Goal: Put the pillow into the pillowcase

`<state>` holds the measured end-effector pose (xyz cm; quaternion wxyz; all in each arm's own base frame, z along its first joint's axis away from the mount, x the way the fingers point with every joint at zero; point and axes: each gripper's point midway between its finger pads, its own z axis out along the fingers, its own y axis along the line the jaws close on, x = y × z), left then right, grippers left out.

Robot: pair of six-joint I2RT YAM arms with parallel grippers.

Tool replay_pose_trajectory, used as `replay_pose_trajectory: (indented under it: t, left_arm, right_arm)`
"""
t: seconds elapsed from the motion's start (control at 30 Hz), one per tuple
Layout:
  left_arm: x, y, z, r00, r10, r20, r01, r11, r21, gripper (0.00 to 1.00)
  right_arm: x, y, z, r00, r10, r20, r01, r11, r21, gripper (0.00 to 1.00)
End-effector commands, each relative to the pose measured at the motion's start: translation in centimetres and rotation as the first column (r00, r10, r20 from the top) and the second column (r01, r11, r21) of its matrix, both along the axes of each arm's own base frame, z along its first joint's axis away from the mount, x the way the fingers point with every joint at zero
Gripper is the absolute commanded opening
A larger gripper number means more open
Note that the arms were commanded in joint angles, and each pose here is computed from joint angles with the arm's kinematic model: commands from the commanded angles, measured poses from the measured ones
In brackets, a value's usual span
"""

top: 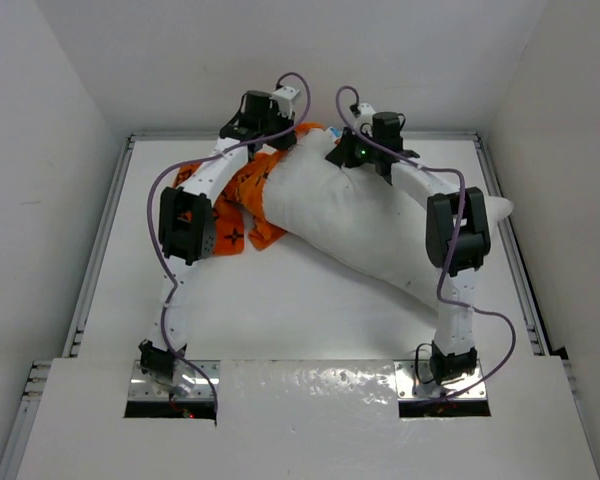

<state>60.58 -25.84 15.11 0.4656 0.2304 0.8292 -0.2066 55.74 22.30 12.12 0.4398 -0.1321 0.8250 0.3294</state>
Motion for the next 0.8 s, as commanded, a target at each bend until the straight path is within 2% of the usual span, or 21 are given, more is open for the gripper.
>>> replay_pose_trajectory:
  t: [0.0,0.1,0.2,0.33,0.43,0.47,0.53,0.57,0.6,0.63,0.67,0.7,0.77]
  left_arm:
    - [1.7,-1.1,13.8,0.938,0.001,0.347,0.026,0.997,-0.072,0.00]
    - [0.8,-2.8,14.7,0.925,-0.058,0.375,0.090,0.994,-0.069,0.00]
    - [-1.4,-5.2,14.4,0.925,-0.170,0.338,0.213,0.972,-0.094,0.00]
    - [-2.1,-6.4,14.0,0.924,-0.203,0.324,0.257,0.957,-0.133,0.00]
    - [-1.9,-6.8,14.3,0.912,-0.213,0.351,0.278,0.950,-0.145,0.00]
    - [-2.4,-7.1,14.5,0.902,-0.242,0.357,0.309,0.940,-0.145,0.00]
    - [-5.0,-8.6,15.1,0.855,-0.379,0.353,0.457,0.874,-0.167,0.00]
    - [-5.5,-8.6,15.6,0.856,-0.389,0.341,0.471,0.859,-0.201,0.00]
    - [-6.4,-8.7,16.5,0.839,-0.422,0.344,0.509,0.832,-0.220,0.00]
    - [-6.7,-8.3,16.8,0.822,-0.446,0.354,0.535,0.818,-0.210,0.00]
    - [-7.8,-8.4,17.1,0.792,-0.492,0.362,0.582,0.787,-0.203,0.00]
    - [-9.1,-8.7,17.4,0.756,-0.544,0.364,0.635,0.746,-0.203,0.00]
    - [-11.1,-9.1,17.9,0.711,-0.605,0.358,0.693,0.689,-0.212,0.00]
  right_arm:
    - [-7.2,6.8,0.5,0.966,0.256,-0.029,-0.257,0.966,-0.026,0.00]
    - [-8.0,8.3,1.5,0.958,0.285,0.000,-0.285,0.958,-0.009,0.00]
    - [-7.1,8.9,2.9,0.958,0.285,0.047,-0.285,0.958,0.004,0.00]
    - [-7.4,10.1,3.5,0.942,0.331,0.062,-0.329,0.943,-0.037,0.00]
    - [-8.2,10.5,4.0,0.926,0.356,0.129,-0.353,0.934,-0.045,0.00]
    - [-8.7,10.8,5.9,0.924,0.350,0.154,-0.356,0.934,0.011,0.00]
    - [-7.8,9.8,8.0,0.925,0.277,0.261,-0.312,0.945,0.102,0.00]
    - [-7.9,9.5,9.8,0.941,0.230,0.249,-0.287,0.932,0.222,0.00]
    - [-7.0,8.8,12.7,0.916,0.176,0.360,-0.291,0.910,0.296,0.00]
    - [-6.0,7.0,13.2,0.956,0.108,0.274,-0.223,0.874,0.431,0.00]
    - [-5.1,6.3,13.6,0.965,0.074,0.250,-0.191,0.853,0.486,0.00]
    - [-3.9,5.8,12.3,0.975,0.055,0.217,-0.163,0.840,0.517,0.00]
    - [-2.3,4.9,12.7,0.972,0.011,0.236,-0.141,0.828,0.543,0.00]
